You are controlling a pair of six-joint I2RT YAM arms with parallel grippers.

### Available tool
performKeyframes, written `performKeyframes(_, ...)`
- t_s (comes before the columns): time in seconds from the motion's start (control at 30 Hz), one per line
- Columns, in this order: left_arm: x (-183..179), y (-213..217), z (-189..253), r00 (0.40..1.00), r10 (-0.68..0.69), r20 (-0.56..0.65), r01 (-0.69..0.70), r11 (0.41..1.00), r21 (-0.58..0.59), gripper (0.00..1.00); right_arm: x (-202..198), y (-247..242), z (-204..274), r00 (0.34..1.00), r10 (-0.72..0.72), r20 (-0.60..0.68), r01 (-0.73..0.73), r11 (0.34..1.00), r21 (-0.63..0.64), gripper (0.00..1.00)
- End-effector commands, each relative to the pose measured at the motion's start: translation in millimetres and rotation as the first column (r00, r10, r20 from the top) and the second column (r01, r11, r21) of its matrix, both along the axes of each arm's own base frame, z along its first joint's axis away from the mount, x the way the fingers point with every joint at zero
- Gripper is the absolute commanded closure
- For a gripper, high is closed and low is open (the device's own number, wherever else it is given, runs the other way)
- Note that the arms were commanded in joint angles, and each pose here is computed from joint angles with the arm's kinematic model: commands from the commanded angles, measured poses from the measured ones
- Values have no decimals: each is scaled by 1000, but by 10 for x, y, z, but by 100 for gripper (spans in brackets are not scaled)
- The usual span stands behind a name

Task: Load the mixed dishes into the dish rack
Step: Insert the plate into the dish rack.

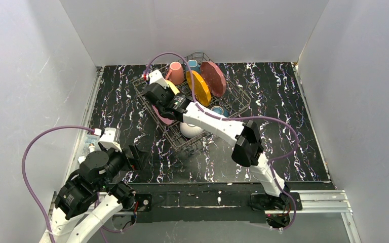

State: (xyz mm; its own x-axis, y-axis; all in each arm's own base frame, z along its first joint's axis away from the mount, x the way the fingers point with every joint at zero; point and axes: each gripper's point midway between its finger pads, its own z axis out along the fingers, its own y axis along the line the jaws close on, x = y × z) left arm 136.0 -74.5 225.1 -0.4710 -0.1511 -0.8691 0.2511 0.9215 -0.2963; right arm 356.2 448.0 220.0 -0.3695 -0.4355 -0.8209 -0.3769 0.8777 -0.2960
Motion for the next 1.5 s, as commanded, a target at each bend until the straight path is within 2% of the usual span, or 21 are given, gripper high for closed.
performKeyframes(0.0,43,19,-9,1000,16,4,-16,1000,18,2,60,119,75,1000,-18,10,17,996,90,99)
performKeyframes(0.4,43,22,-10,1000,17,3,-17,1000,19,2,39,153,-22,1000,-14,-17,15,995,96,99)
performKeyframes(0.47,44,21,-8,1000,17,4,-17,1000,18,2,39,143,-11,1000,-18,-15,19,995,98,93)
performKeyframes(0.53,44,23,-9,1000,18,4,-18,1000,18,2,40,129,-4,1000,-24,-13,25,995,99,82)
performKeyframes(0.63,43,25,-9,1000,18,4,-18,1000,19,2,28,125,13,1000,-24,-12,25,994,103,76)
performKeyframes(0.73,43,25,-9,1000,19,4,-19,1000,18,2,26,122,23,1000,-25,-15,26,994,110,63)
performKeyframes(0.97,44,27,-5,1000,20,7,-20,1000,17,2,2,122,71,1000,-20,-18,22,991,129,60)
performKeyframes(1.2,45,24,-9,1000,19,5,-19,1000,18,2,-76,88,356,1000,-15,5,14,984,176,47)
performKeyframes(1.47,47,25,-13,1000,21,4,-21,1000,19,2,-165,79,575,999,-6,36,-1,980,197,45)
